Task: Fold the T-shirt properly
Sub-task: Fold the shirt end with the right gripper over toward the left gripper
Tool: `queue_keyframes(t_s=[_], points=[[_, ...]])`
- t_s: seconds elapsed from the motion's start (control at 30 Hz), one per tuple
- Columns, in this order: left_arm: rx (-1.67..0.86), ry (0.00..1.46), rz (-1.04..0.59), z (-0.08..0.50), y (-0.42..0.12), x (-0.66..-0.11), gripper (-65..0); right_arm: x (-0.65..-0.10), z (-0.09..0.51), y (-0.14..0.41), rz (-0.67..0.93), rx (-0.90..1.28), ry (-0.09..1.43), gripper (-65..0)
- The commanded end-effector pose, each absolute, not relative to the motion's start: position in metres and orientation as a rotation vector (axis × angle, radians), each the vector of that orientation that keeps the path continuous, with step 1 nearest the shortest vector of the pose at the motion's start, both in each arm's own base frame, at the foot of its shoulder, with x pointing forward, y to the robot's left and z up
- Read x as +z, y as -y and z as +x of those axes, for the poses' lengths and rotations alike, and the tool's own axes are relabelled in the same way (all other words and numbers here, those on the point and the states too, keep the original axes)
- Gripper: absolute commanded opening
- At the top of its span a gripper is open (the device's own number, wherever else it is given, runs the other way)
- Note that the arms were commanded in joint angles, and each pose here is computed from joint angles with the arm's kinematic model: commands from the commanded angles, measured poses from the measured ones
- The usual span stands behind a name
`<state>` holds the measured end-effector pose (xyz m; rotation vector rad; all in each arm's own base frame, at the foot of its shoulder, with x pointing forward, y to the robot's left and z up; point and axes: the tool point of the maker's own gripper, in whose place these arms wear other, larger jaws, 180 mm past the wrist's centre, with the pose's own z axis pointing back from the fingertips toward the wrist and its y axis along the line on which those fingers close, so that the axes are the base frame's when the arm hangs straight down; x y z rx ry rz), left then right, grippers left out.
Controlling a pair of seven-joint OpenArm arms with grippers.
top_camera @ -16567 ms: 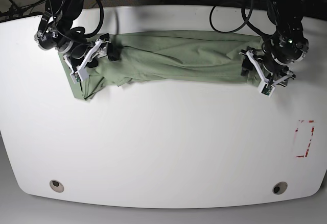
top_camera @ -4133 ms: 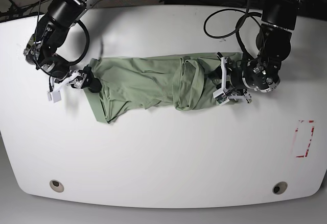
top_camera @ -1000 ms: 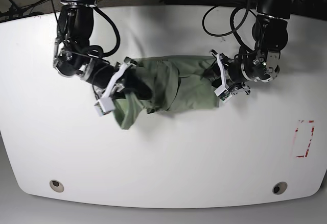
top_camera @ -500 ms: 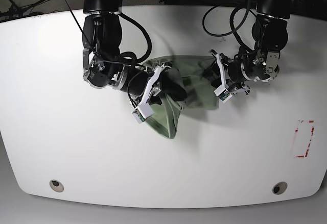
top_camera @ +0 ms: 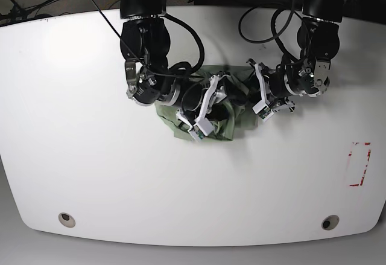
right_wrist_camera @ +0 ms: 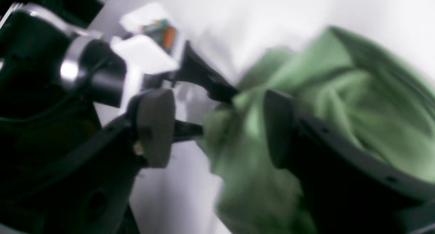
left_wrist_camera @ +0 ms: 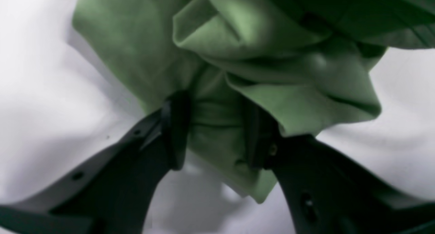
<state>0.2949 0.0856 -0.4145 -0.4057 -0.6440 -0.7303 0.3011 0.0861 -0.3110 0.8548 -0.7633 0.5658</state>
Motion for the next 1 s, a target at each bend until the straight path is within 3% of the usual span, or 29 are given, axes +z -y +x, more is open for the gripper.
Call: queue_keyframes(t_s=[0.0, 0.17, 0.27, 0.47, 0.67, 0.97], points=[[-0.749, 0.588, -0.366, 0.289, -0.092, -0.423, -40.7, -0.278, 0.309, -0.09, 0.883, 0.588, 0.87, -24.1], [-0.724, 0.682, -0.343, 0.304, -0.097, -0.397, -40.7, -0.265, 0.306, -0.057, 0.797, 0.577, 0.953, -26.3], [-0.696, 0.747, -0.333, 0.315, -0.097, -0.379, -40.7, -0.28, 0.303, -0.04, 0.742, 0.608, 0.917, -26.3], [-0.69, 0.823, -0.297, 0.324, -0.104, -0.355, -40.7, -0.3, 0.267, -0.062, 0.738, 0.805, 0.81, -26.3], [-0.653, 0.826, -0.271, 0.319, -0.119, -0.356, -40.7, -0.304, 0.258, -0.074, 0.723, 0.903, 0.818, -26.5], [-0.652, 0.726, -0.309, 0.307, -0.117, -0.388, -40.7, -0.334, 0.265, -0.07, 0.466, 1.013, 0.799, -26.5]])
